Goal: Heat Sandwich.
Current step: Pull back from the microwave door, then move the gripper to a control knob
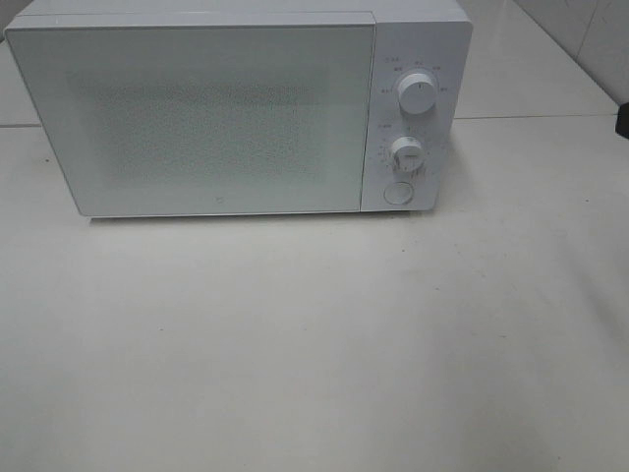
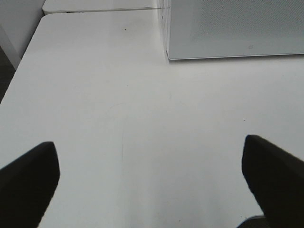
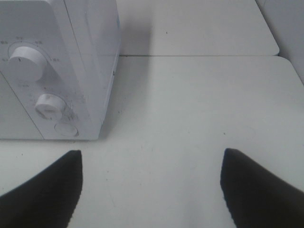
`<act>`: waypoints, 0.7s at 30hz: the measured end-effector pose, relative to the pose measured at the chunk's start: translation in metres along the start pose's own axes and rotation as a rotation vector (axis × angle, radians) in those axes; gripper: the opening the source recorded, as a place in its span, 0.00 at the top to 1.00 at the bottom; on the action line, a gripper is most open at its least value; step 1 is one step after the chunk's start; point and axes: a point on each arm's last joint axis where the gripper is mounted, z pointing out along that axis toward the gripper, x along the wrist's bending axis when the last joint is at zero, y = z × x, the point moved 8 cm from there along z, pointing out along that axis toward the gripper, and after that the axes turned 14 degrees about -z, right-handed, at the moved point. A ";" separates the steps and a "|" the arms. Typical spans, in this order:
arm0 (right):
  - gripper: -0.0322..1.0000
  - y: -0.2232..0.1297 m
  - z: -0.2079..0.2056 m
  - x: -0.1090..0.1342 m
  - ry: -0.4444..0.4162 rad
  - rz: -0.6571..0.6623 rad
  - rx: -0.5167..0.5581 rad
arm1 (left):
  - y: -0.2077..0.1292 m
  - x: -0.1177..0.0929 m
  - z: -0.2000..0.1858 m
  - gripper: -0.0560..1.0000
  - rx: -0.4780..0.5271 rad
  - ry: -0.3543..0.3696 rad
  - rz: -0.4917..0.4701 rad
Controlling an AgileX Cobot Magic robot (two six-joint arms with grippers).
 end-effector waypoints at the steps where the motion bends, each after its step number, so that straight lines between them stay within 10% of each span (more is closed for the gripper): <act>1: 0.22 0.002 0.003 0.000 -0.001 0.009 -0.013 | 0.000 0.000 0.000 0.01 0.000 0.000 0.000; 21: 0.22 -0.022 0.034 -0.007 -0.107 0.134 -0.250 | 0.000 0.000 0.000 0.01 0.000 0.000 0.000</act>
